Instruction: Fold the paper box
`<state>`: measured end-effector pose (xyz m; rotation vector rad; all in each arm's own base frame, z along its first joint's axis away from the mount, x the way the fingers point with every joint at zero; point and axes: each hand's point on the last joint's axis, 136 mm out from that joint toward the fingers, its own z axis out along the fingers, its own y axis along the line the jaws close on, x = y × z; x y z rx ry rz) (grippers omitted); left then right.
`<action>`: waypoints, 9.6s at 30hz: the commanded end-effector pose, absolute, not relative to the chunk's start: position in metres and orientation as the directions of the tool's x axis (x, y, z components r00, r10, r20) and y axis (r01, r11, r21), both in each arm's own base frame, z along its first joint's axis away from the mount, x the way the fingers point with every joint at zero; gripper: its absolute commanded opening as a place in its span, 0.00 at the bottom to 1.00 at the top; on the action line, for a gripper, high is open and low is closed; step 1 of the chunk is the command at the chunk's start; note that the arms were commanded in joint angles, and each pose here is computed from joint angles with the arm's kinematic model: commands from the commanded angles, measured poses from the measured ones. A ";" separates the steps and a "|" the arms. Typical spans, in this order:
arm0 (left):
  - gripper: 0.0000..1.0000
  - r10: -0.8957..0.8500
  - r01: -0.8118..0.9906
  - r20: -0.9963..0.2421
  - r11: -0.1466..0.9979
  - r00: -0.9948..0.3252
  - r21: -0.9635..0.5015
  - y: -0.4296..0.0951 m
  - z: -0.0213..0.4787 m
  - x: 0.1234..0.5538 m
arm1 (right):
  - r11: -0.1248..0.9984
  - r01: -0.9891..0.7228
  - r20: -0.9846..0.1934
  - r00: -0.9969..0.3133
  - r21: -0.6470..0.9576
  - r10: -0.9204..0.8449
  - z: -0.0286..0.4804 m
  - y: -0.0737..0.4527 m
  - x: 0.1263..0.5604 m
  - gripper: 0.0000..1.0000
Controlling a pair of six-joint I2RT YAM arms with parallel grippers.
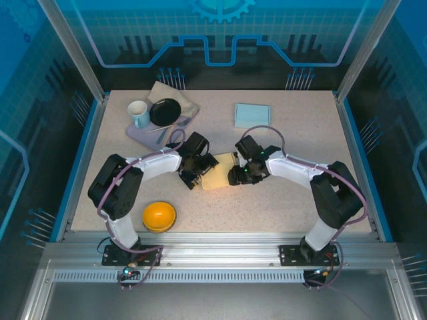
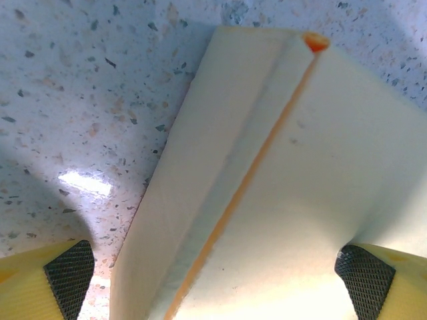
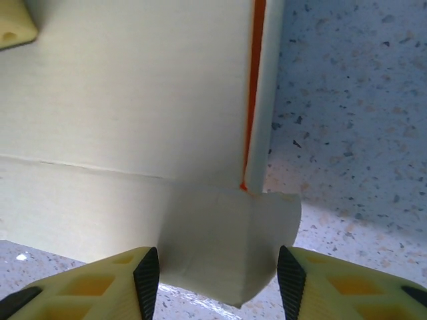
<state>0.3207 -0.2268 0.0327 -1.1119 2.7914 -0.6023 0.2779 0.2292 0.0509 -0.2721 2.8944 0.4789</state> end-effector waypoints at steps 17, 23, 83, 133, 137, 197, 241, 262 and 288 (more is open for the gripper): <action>0.99 -0.712 -0.729 0.162 0.657 -0.684 -0.192 -0.214 -0.001 0.280 | 0.903 -0.164 -0.167 -0.980 0.397 -0.104 0.043 0.232 0.273 0.50; 0.99 -0.714 -0.730 0.160 0.655 -0.682 -0.194 -0.215 0.001 0.280 | 0.898 -0.165 -0.174 -0.980 0.408 -0.101 0.040 0.233 0.272 0.46; 0.99 -0.742 -0.771 0.212 0.620 -0.636 -0.145 -0.226 0.012 0.275 | 0.896 -0.347 -0.423 -0.881 0.277 -0.210 0.042 0.237 0.289 0.45; 0.95 -0.780 -0.799 0.183 0.598 -0.599 -0.068 -0.210 -0.009 0.269 | 0.894 -0.411 -0.471 -0.833 0.179 -0.290 0.037 0.215 0.285 0.44; 0.95 -0.783 -0.799 0.169 0.598 -0.599 -0.063 -0.203 -0.009 0.269 | 0.898 -0.377 -0.487 -0.842 0.228 -0.230 0.055 0.211 0.287 0.45; 0.96 -0.788 -0.801 0.159 0.596 -0.595 -0.044 -0.203 -0.005 0.272 | 0.895 -0.326 -0.432 -0.885 0.304 -0.175 0.062 0.218 0.335 0.48; 0.86 -0.800 -0.839 0.253 0.508 -0.544 -0.196 -0.253 0.021 0.285 | 0.876 -0.274 -0.324 -0.935 0.396 -0.146 0.022 0.244 0.309 0.16; 0.86 -0.812 -0.838 0.209 0.531 -0.545 -0.125 -0.232 0.004 0.269 | 0.914 -0.290 -0.399 -0.903 0.286 -0.161 0.062 0.220 0.307 0.32; 0.89 -0.775 -0.798 0.192 0.588 -0.602 -0.132 -0.232 0.015 0.265 | 0.871 -0.134 -0.396 -0.915 0.472 0.074 0.015 0.211 0.346 0.14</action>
